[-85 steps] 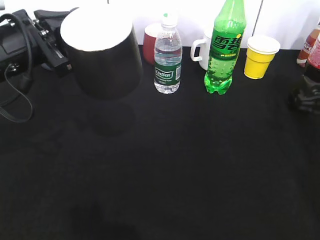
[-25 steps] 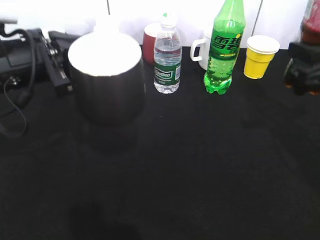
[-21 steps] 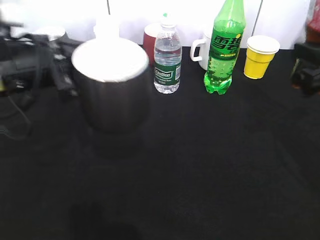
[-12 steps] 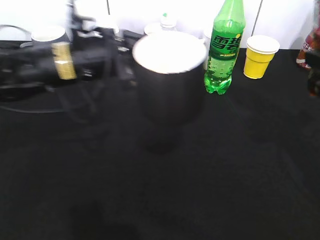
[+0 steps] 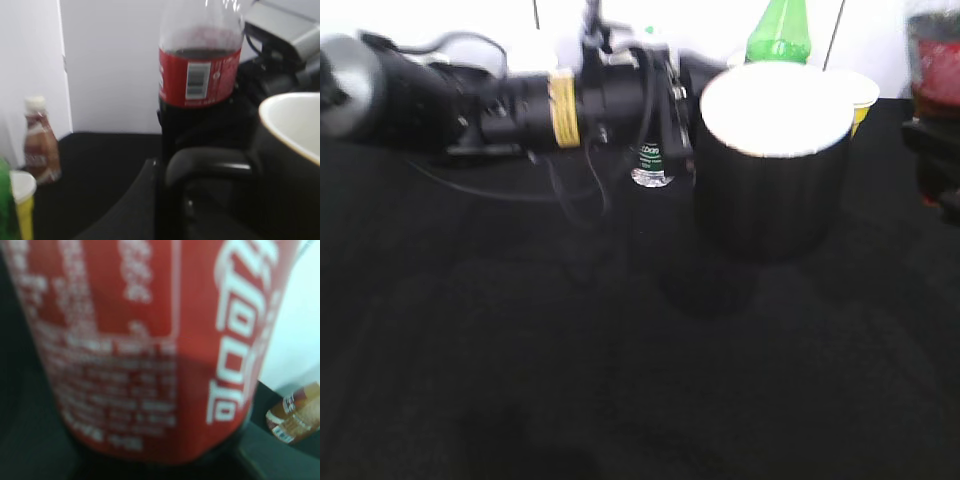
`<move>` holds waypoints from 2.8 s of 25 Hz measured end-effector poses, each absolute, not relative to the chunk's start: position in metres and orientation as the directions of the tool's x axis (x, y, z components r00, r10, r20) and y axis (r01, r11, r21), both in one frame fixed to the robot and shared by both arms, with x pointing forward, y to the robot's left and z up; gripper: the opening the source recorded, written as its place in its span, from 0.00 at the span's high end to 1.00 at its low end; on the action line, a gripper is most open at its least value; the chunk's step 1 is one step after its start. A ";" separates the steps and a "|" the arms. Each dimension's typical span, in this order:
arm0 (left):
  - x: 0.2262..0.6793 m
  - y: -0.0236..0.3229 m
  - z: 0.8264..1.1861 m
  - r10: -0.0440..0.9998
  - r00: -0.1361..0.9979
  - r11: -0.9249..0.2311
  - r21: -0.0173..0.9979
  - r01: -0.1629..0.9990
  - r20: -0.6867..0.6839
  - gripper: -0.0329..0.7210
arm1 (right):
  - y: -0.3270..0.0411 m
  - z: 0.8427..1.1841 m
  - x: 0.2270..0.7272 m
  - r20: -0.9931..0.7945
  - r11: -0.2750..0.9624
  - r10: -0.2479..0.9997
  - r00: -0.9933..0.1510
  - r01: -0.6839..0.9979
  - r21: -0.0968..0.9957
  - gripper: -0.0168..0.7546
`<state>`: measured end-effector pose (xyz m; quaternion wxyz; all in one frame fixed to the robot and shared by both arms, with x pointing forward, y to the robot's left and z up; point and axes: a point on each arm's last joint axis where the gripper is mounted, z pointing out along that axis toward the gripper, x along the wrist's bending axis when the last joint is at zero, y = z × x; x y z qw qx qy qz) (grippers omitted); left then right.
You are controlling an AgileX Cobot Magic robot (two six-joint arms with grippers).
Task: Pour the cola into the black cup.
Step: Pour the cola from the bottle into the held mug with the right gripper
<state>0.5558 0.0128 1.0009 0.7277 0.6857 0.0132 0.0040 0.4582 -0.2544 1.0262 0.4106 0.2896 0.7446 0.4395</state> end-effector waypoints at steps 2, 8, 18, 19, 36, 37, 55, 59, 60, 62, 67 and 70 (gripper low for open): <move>0.557 0.012 0.994 0.025 0.999 0.014 1.000 0.021 -0.021 0.90 | -0.253 1.026 0.458 -0.398 0.491 0.759 -0.515 0.052 0.870 0.51; 0.558 0.012 0.990 0.036 0.999 -0.029 0.999 0.034 -0.033 0.90 | -0.258 1.023 0.459 -0.491 0.599 0.706 -0.511 0.060 0.799 0.52; 0.575 0.015 0.981 0.228 0.972 -0.106 0.990 0.088 -0.062 0.90 | -0.259 1.040 0.468 -0.663 0.751 0.553 -0.504 -0.044 0.659 0.52; 0.575 0.015 0.982 0.239 0.968 -0.094 0.991 0.097 -0.072 0.90 | -0.261 1.039 0.468 -0.672 0.764 0.548 -0.499 -0.028 0.644 0.52; 0.573 0.015 0.985 0.212 0.974 -0.058 0.994 0.095 -0.080 0.90 | -0.267 1.039 0.470 -0.817 0.906 0.322 -0.479 -0.094 0.412 0.52; 0.573 0.015 0.985 0.210 0.974 -0.060 0.994 0.094 -0.079 0.90 | -0.267 1.039 0.470 -0.833 0.918 0.286 -0.475 -0.113 0.379 0.52; 0.568 0.014 0.986 0.150 0.987 -0.065 0.996 0.067 -0.057 0.90 | -0.268 1.057 0.478 -0.916 0.958 0.100 -0.388 -0.210 0.194 0.52; 0.568 0.014 0.986 0.150 0.987 -0.066 0.996 0.067 -0.057 0.90 | -0.267 1.057 0.477 -0.926 0.961 0.045 -0.374 -0.238 0.143 0.52; 0.568 0.014 0.986 0.150 0.987 -0.066 0.996 0.067 -0.057 0.90 | -0.267 1.057 0.477 -0.928 0.961 0.027 -0.370 -0.245 0.125 0.52; 0.567 0.014 0.985 0.146 0.988 -0.069 0.996 0.064 -0.054 0.90 | -0.267 1.057 0.477 -0.930 0.962 0.014 -0.367 -0.250 0.114 0.52; 0.566 0.013 0.984 0.129 0.990 -0.088 0.994 0.064 -0.052 0.90 | -0.267 1.062 0.479 -0.938 0.961 -0.022 -0.345 -0.265 0.075 0.52; 0.566 0.013 0.984 0.129 0.990 -0.088 0.994 0.065 -0.053 0.90 | -0.267 1.079 0.484 -0.956 0.961 -0.022 -0.294 -0.269 0.060 0.52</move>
